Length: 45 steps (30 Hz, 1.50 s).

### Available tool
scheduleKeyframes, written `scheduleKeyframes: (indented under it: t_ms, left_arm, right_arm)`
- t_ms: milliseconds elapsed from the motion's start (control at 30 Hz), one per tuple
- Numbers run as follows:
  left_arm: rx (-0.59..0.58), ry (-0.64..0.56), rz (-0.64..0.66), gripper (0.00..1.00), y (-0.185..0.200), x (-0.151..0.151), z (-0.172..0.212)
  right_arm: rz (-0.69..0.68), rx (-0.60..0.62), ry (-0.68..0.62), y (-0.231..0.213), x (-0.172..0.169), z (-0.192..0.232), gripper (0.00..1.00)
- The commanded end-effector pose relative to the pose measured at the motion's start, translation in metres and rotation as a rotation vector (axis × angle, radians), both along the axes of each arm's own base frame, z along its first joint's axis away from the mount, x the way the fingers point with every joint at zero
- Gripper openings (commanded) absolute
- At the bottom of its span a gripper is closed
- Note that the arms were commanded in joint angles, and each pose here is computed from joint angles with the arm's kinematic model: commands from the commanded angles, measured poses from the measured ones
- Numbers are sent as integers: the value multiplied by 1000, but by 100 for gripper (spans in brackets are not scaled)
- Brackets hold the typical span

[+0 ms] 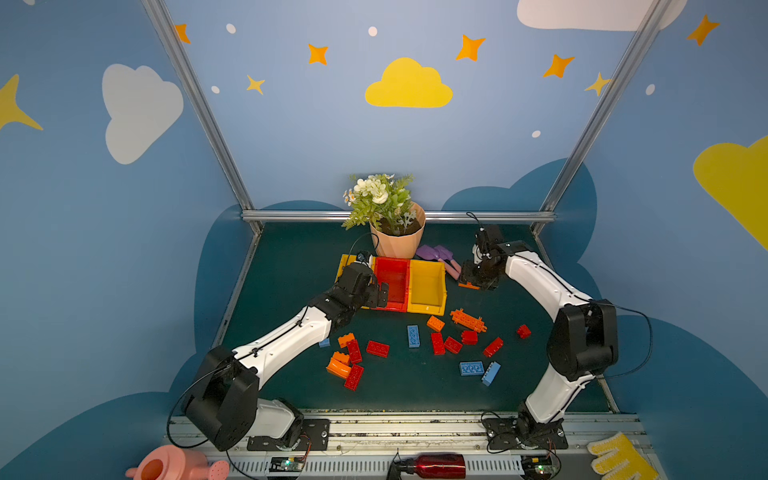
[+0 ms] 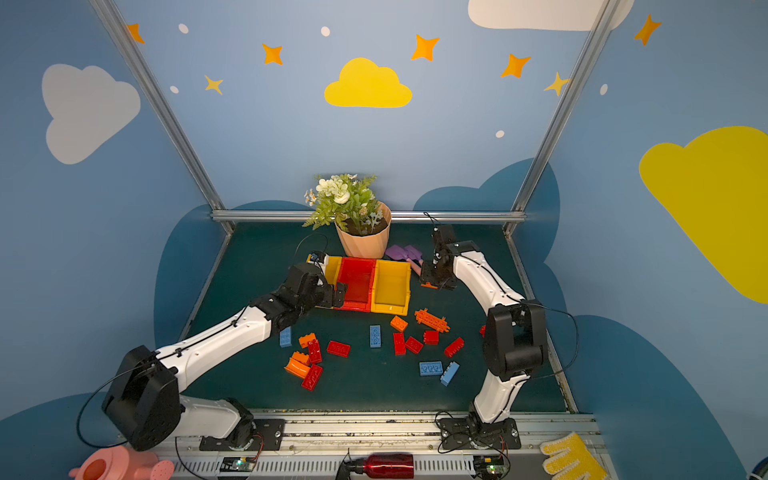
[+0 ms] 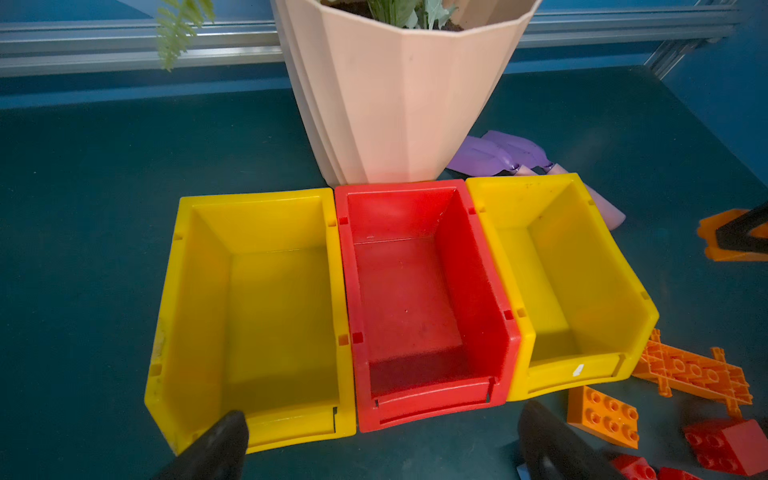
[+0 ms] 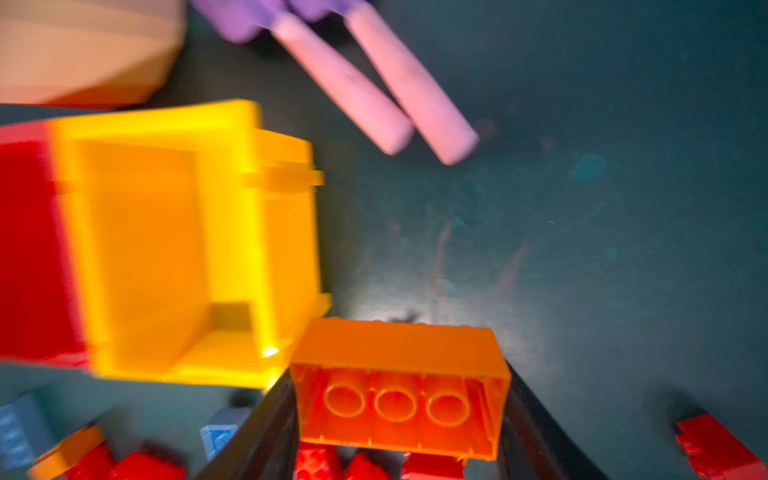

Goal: Sort the legos into containers by color
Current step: 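Lift the orange brick with the right gripper over the yellow bin nearest the shovels, then release the orange brick into the yellow bin and withdraw the right gripper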

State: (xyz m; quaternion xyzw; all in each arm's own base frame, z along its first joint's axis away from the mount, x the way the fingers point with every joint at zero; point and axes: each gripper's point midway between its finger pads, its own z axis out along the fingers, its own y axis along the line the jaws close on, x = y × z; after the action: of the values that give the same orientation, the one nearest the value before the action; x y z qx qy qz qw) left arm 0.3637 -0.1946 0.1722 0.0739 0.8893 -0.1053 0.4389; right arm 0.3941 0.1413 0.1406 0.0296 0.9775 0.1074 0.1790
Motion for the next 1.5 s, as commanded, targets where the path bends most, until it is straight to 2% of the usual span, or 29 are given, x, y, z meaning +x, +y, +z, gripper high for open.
scheduleKeyframes:
  t_ms: [0, 167, 367, 733, 833, 1000, 1167, 1300, 1467]
  left_arm:
    - [-14, -7, 18, 100, 6, -1, 3]
    - [-16, -8, 33, 100, 12, -1, 3]
    - [-17, -9, 48, 100, 19, -2, 3]
    - [-16, -8, 66, 100, 29, -3, 3]
    - [-16, -9, 69, 100, 31, -3, 5]
    - [-14, -9, 75, 100, 34, -2, 5]
    - [-22, -10, 71, 100, 34, -1, 5]
    - [-38, -4, 52, 100, 27, 2, 1]
    - [-71, 21, 33, 100, 17, 7, 2]
  right_arm:
    - [63, 63, -43, 31, 3, 23, 42]
    - [144, 64, -74, 67, 9, 31, 42]
    - [213, 40, -73, 101, 14, 19, 42]
    - [217, -14, -28, 114, 28, -15, 43]
    - [223, -16, -11, 118, 32, -22, 48]
    - [229, -9, -1, 124, 37, -22, 66]
    - [234, -16, -33, 122, 40, -3, 71]
    - [231, -24, -58, 114, 35, 15, 81]
    - [198, -77, -52, 92, 18, 29, 82]
